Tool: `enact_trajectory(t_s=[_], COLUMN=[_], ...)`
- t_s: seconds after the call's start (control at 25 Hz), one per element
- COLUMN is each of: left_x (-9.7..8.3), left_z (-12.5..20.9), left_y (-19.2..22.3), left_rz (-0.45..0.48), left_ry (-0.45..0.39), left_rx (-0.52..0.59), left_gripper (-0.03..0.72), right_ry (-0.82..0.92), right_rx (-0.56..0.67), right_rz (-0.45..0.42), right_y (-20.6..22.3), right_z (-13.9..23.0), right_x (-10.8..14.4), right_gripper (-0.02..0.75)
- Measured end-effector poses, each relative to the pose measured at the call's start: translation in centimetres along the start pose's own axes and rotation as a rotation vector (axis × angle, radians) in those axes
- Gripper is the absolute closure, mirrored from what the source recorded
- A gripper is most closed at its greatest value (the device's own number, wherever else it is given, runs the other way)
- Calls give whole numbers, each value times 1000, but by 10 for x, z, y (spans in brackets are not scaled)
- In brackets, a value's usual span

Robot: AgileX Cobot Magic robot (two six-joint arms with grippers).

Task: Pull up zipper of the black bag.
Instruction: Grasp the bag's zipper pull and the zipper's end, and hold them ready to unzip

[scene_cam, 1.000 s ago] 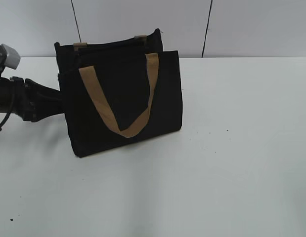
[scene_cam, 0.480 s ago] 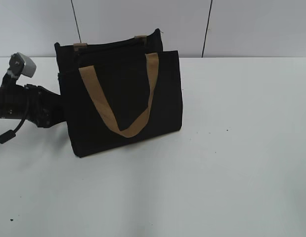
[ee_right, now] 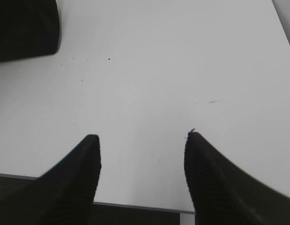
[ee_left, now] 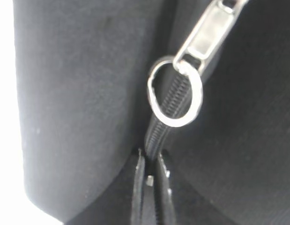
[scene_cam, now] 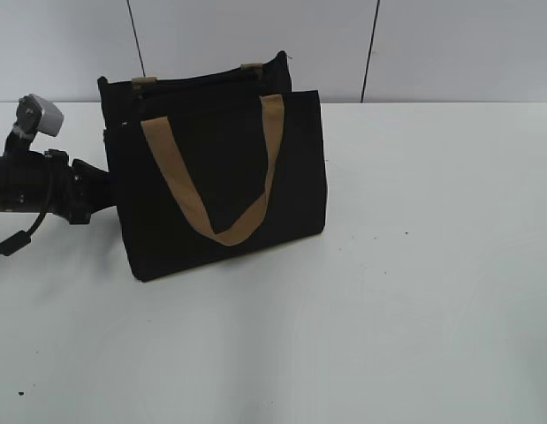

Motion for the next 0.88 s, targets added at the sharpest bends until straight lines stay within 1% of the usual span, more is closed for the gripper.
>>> enact_trajectory(t_s=[0.08, 0.24, 0.4, 0.52, 0.68, 0.76, 0.88], left_x=[0, 0, 1, 2, 3, 1, -1], left_z=[0, 1, -6, -11, -19, -24, -24], left_y=[0, 0, -7, -13, -20, -23, -26], left_rz=[-3, -2, -11, -21, -38, -32, -17], left_ry=[-3, 6, 62, 84, 122, 141, 131], left_rx=[-2, 15, 41, 49, 61, 64, 93], left_gripper=[654, 656, 657, 658, 659, 659, 659], right_ry=[0, 0, 1, 11, 1, -17, -46], right_rx=[0, 0, -1, -3, -2, 27, 72], right_rz=[0, 0, -2, -25, -107, -158, -224], right_y=[0, 0, 0, 0, -2, -1, 2], right_z=[0, 0, 0, 0, -7, -21, -51], right_x=[0, 0, 0, 3, 12, 19, 26], right_gripper=[298, 298, 298, 298, 298, 298, 298])
Point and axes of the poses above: a point on each arm's last joint axis where the gripper is mounted, y pointing out along that axis toward the gripper, x along the wrist's bending axis when the last joint is at zero, z = x × y, the point moved 2 cm from there along y, pointing out along that axis toward the gripper, and after that the axes turned 10 degrees about y, right-handed, at the moved point
